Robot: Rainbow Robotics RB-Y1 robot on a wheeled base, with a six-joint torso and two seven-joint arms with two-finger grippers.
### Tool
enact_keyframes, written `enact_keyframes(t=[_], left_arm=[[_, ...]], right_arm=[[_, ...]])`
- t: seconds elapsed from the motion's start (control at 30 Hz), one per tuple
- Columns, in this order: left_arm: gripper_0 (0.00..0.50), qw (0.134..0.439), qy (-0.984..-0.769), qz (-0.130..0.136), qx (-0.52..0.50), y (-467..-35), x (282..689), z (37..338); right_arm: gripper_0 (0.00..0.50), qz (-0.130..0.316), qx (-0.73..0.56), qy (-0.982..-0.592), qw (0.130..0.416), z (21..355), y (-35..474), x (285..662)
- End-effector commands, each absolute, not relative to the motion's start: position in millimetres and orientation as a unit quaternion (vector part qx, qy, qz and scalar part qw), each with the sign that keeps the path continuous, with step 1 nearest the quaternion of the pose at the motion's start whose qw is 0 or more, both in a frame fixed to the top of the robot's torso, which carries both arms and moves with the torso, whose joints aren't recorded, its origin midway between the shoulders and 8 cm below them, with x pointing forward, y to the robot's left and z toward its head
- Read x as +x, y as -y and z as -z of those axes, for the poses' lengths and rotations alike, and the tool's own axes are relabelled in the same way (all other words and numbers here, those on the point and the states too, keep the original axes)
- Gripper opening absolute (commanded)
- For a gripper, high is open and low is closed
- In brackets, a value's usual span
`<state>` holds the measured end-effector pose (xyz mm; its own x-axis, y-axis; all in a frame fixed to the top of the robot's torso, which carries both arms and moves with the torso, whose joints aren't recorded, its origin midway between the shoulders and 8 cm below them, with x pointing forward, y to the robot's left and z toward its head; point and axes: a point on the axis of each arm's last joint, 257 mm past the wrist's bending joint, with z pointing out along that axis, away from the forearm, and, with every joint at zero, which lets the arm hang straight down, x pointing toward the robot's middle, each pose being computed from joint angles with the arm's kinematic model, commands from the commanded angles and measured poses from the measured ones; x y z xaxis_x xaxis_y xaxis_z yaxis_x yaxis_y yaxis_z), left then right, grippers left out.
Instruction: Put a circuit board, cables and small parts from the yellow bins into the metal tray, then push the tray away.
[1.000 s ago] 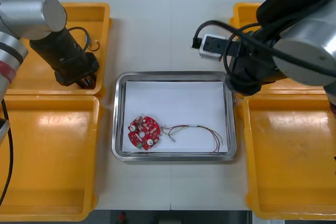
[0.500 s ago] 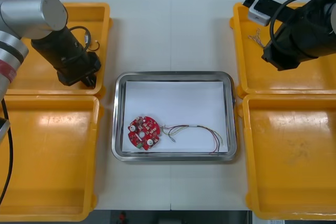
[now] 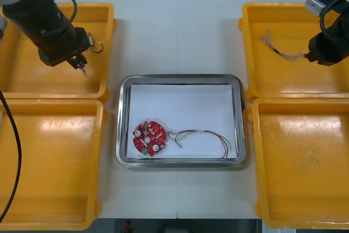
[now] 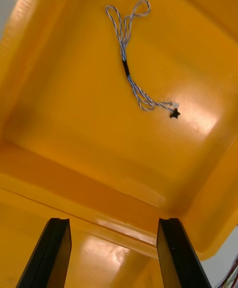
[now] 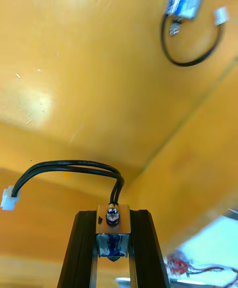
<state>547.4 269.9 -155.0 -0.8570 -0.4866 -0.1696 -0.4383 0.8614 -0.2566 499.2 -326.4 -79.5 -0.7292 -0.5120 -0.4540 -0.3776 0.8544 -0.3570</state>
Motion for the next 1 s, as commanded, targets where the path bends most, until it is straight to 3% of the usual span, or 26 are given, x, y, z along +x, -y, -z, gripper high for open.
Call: enact_keyframes(t=[0.03, 0.23, 0.3, 0.47, 0.7, 0.87, 1.0], left_arm=[[0.003, 0.185, -0.965, 0.082, -0.17, -278.4, 555.7, 86.4], [0.002, 0.206, -0.966, 0.063, -0.146, -254.5, 548.7, 70.9], [0.001, 0.226, -0.963, 0.062, -0.134, -237.3, 552.0, 64.8], [0.002, 0.259, -0.958, 0.073, -0.103, -195.2, 553.1, 53.3], [0.003, 0.29, -0.95, 0.087, -0.076, -137.8, 535.3, 54.1], [0.003, 0.287, -0.953, 0.084, -0.049, -115.9, 514.4, 78.4], [0.001, 0.265, -0.961, 0.074, -0.033, -107.0, 494.3, 112.6]], right_arm=[[0.5, 0.137, -0.229, -0.926, 0.269, 62.0, 362.8, 498.6], [0.5, 0.124, -0.255, -0.93, 0.234, 71.6, 378.0, 497.8], [0.5, 0.123, -0.271, -0.928, 0.222, 70.9, 382.5, 503.1], [0.5, 0.135, -0.303, -0.923, 0.195, 68.0, 381.1, 519.0], [0.5, 0.147, -0.338, -0.905, 0.211, 61.5, 363.4, 560.5], [0.5, 0.131, -0.356, -0.898, 0.223, 61.1, 350.3, 579.9], [0.5, 0.13, -0.377, -0.887, 0.233, 60.6, 342.2, 595.3]])
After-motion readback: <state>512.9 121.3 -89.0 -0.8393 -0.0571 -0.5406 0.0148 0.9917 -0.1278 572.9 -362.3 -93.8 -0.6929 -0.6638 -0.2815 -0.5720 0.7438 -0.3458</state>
